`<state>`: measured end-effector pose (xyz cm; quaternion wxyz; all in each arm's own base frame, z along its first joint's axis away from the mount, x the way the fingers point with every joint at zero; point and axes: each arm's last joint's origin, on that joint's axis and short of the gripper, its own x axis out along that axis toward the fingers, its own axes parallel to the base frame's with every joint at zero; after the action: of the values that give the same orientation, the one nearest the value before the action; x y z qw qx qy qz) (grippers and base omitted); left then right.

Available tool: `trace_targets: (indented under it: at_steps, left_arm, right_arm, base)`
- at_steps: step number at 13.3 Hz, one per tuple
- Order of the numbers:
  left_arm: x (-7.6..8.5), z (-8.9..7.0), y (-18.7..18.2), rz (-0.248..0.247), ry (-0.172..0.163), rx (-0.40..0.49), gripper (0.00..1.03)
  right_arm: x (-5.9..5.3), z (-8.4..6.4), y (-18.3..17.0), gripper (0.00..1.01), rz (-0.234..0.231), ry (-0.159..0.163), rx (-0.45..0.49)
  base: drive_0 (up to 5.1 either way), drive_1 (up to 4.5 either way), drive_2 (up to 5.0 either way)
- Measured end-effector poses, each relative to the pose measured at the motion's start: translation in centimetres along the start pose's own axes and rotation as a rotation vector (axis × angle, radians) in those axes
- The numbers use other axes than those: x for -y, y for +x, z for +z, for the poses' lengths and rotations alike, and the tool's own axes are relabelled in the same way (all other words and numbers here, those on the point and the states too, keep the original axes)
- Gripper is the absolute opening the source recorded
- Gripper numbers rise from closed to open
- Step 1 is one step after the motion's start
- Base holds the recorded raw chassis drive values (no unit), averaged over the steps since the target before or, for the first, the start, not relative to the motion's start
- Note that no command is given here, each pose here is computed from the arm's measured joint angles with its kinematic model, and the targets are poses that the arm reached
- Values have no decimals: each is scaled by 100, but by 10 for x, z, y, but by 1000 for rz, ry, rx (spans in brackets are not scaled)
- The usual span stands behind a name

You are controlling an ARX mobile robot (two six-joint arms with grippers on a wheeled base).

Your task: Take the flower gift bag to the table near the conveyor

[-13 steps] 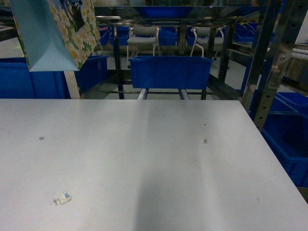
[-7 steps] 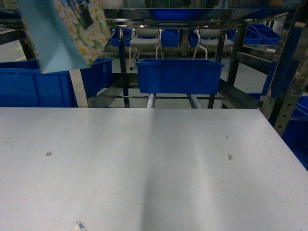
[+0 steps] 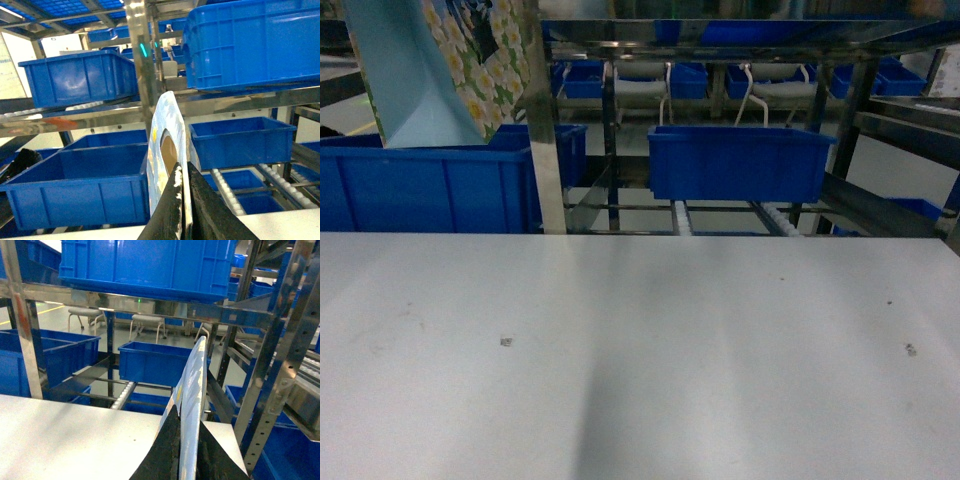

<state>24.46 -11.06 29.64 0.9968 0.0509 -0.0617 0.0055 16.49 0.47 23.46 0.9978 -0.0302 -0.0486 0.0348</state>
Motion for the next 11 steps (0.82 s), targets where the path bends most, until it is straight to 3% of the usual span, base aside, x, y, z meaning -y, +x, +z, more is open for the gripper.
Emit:
trace_targets:
  at_steps: [4, 8, 11]
  left_arm:
    - [-3, 0, 1, 21, 0, 0, 2]
    - [0, 0, 0, 1, 0, -1, 2]
    - [0, 0, 0, 2, -1, 0, 2]
  right_arm:
    - [0, 0, 0, 3, 7, 0, 0]
    - [2, -2, 5, 3, 13, -4, 26]
    - [4, -27, 30, 3, 41, -21, -23]
  base:
    - [-116, 80, 7]
    - [0, 0, 0]
    - [0, 0, 0]
